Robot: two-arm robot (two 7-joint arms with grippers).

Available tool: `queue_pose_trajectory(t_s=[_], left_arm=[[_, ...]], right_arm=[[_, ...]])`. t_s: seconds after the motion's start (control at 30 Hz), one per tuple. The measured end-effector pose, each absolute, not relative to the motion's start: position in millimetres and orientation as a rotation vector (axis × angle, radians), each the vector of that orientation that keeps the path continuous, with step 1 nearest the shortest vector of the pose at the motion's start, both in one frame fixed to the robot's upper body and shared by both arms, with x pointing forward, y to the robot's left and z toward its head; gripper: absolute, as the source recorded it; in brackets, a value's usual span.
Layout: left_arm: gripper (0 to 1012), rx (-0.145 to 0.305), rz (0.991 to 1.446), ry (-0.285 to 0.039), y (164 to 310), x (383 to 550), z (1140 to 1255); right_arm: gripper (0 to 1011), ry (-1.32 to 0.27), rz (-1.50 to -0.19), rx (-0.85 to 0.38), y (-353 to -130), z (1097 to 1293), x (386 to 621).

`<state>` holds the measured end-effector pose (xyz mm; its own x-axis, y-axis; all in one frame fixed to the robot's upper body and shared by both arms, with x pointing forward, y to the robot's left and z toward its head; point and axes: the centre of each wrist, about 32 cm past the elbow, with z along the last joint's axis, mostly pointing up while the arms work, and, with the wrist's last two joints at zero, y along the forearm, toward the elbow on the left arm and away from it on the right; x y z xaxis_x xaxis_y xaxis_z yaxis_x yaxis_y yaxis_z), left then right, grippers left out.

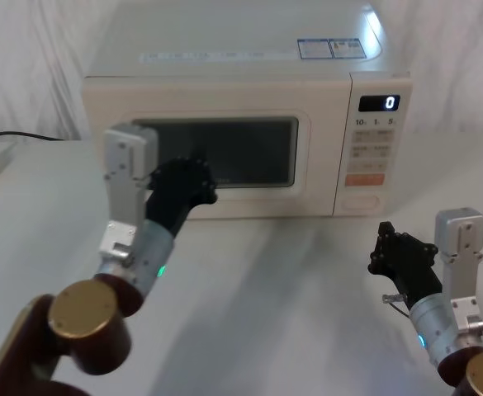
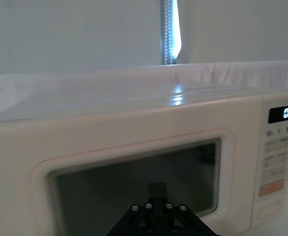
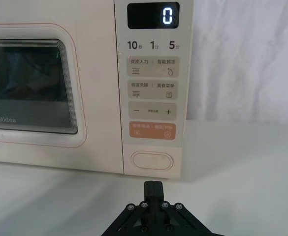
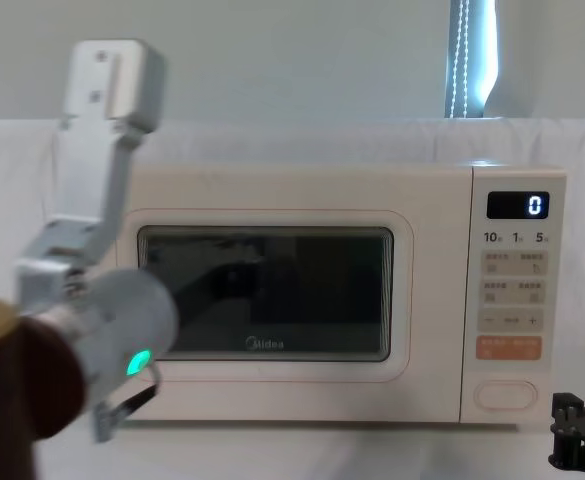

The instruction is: Press the button to open the microwave door with one hand; close the microwave door with the other hand.

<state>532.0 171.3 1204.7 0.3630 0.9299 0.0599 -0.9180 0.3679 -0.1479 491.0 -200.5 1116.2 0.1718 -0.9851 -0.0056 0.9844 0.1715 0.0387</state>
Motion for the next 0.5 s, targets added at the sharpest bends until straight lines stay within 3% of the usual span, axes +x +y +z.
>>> queue_pose_trajectory(t_s=[0.27, 0.5], left_arm=[[0, -0.071, 1.232, -0.131, 205.4, 501.8, 1196.0], [0, -0.054, 1.257, -0.098, 232.3, 473.7, 1183.0]], right_arm=[[0, -0.022, -1.398, 0.036, -200, 1116.2, 491], [0, -0.022, -1.398, 0.036, -200, 1116.2, 491]])
